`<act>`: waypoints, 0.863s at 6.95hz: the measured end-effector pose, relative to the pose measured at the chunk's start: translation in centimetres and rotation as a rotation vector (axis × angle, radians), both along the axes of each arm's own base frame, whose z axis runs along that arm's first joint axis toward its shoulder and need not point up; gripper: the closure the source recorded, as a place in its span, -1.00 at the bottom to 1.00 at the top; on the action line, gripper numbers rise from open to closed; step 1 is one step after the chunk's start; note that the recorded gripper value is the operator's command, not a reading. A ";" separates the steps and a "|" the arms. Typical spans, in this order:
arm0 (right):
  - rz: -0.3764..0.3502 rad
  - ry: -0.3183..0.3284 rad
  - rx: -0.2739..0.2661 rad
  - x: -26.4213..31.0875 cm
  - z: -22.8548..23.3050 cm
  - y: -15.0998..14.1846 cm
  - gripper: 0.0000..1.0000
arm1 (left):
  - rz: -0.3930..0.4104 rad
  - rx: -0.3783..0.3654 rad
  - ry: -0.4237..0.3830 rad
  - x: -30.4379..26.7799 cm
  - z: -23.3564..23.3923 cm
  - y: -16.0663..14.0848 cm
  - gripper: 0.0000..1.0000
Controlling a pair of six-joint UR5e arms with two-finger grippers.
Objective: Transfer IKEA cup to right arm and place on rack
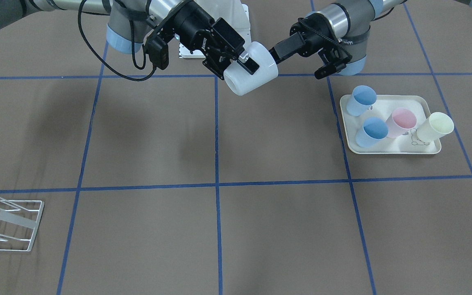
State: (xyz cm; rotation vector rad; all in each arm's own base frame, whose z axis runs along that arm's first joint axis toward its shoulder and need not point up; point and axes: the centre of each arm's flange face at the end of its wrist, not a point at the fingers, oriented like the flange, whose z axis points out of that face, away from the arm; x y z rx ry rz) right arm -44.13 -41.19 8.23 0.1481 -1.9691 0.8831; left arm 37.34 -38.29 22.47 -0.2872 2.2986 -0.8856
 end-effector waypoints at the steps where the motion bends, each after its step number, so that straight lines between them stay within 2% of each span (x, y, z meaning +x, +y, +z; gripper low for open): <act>1: 0.016 0.003 0.000 0.7 0.2 -0.7 1.00 | 0.000 0.001 0.000 -0.1 0.0 0.0 -1.00; 2: 0.038 0.016 0.006 1.3 0.5 -1.4 1.00 | 0.000 0.001 0.000 -0.1 0.0 0.0 -1.00; 3: 0.067 0.055 0.026 1.9 1.3 -2.1 1.00 | 0.000 0.001 0.000 -0.1 0.0 0.0 -1.00; 5: 0.149 0.203 0.092 3.4 4.3 -4.1 1.00 | -0.003 0.003 -0.006 0.0 0.1 -0.1 -1.00; 6: 0.205 0.309 0.128 4.8 6.8 -5.5 1.00 | -0.022 0.020 -0.029 0.0 0.4 -0.2 -1.00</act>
